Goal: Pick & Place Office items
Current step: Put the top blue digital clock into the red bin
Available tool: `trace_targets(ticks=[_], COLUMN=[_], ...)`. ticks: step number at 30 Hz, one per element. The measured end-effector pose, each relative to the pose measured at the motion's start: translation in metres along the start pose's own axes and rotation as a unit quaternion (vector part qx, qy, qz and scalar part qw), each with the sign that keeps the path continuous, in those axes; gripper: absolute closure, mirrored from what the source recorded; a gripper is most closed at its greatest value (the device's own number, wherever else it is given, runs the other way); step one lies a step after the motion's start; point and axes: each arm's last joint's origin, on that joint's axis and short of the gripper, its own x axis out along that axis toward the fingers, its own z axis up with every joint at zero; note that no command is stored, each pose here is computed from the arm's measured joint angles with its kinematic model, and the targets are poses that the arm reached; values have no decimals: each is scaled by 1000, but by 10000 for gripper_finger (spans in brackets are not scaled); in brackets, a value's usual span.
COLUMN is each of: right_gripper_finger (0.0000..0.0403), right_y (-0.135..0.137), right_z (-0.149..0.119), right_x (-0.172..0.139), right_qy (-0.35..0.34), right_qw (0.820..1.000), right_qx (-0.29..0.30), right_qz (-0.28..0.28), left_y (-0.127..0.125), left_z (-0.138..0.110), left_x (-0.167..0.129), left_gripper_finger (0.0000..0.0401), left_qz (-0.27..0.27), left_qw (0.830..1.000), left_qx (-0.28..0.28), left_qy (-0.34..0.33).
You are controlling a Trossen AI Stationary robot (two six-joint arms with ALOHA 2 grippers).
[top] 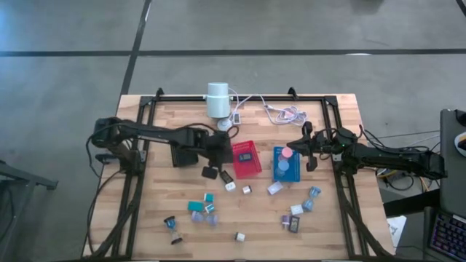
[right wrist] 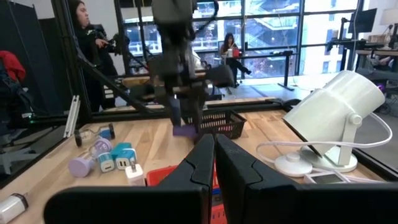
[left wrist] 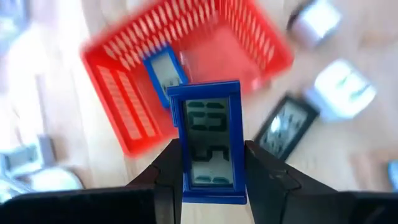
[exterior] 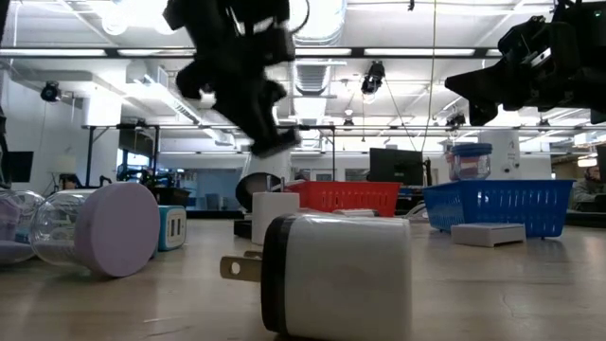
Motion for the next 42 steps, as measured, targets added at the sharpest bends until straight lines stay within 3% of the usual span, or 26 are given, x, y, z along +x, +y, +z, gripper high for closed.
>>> trace_targets(ticks=[5,16,22,27,32,42], right_gripper_finger=[390,390,390,390,390,390], right_y=[0,0,0,1,0,0], right_z=[0,1,1,4,3,3], right_x=[0,0,0,0,0,0], right_qy=[0,-2,-5,-21,-14,-13], right_qw=[1000,1000,1000,1000,1000,1000], right_qx=[1,1,-7,-13,9,16], right_qz=[0,0,1,3,3,3], left_y=[4,6,8,1,-14,-36], left_z=[11,15,-21,-60,-92,-142], left_x=[-21,-43,-63,-74,-80,-68], left_gripper_finger=[290,290,290,290,290,290], left_qz=[18,-17,8,28,43,48], left_qw=[997,985,973,952,928,908], left_qx=[1,21,-23,-83,-99,-145], left_qy=[-75,-170,-231,-292,-356,-389])
